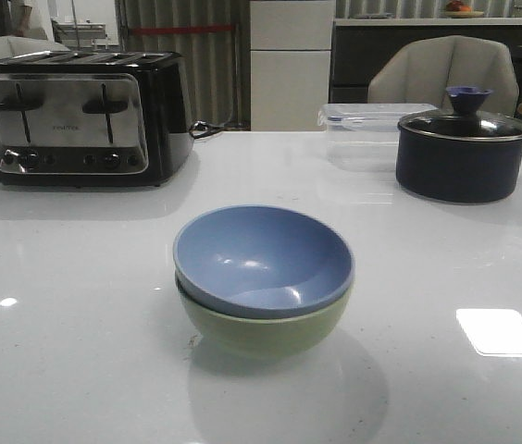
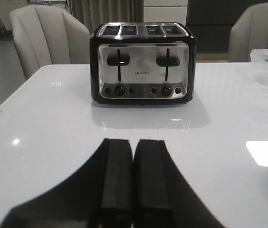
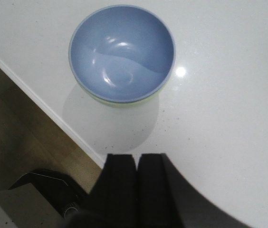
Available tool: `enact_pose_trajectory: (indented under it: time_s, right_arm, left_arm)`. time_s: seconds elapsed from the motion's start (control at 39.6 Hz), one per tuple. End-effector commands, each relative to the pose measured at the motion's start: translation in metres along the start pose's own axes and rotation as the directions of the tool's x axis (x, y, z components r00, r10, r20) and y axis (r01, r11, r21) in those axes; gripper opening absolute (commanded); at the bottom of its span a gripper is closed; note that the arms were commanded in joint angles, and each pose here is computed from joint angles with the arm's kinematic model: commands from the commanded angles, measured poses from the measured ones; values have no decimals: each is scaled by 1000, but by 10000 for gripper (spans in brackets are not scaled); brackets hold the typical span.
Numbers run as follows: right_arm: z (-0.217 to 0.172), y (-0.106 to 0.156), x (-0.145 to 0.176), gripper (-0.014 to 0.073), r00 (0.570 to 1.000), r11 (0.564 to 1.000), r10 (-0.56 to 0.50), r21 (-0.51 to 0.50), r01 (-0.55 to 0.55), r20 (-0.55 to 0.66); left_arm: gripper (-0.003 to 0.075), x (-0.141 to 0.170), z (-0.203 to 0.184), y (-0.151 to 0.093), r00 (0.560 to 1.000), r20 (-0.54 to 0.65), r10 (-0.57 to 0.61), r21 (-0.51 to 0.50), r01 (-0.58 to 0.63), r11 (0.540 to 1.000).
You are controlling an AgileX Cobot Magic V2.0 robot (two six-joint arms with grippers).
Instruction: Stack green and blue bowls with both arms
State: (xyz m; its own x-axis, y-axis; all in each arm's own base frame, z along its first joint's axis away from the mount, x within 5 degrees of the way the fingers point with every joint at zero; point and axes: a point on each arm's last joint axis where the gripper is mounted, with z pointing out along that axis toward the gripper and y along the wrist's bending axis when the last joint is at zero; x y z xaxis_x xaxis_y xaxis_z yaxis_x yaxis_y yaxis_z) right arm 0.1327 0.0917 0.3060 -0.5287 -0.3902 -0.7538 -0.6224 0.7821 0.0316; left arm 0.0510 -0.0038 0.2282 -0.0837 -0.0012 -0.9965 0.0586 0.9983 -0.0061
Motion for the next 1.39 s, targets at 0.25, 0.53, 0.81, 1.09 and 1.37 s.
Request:
enact_pose_trajectory:
  time_s: [0.25,0.53,0.81,1.09,1.37]
  right_arm:
    - [-7,0,-12,57,996,1000,-11,11,10,86]
    - [-7,0,-12,57,996,1000,-11,11,10,86]
    - [-7,0,-12,57,996,1000,-11,11,10,86]
    - [-7,0,-12,57,996,1000,-11,11,10,86]
    - [-7,0,-12,57,996,1000,-11,11,10,86]
  left_arm:
    - [93,11,3,2,979,203,-29,-15,33,999]
    - [93,13,4,1,974,227,7,2,-8,1000]
    - [93,13,4,1,974,227,6,2,-7,1000]
    - [93,13,4,1,974,225,6,2,-7,1000]
    - [93,13,4,1,974,225,6,2,-7,1000]
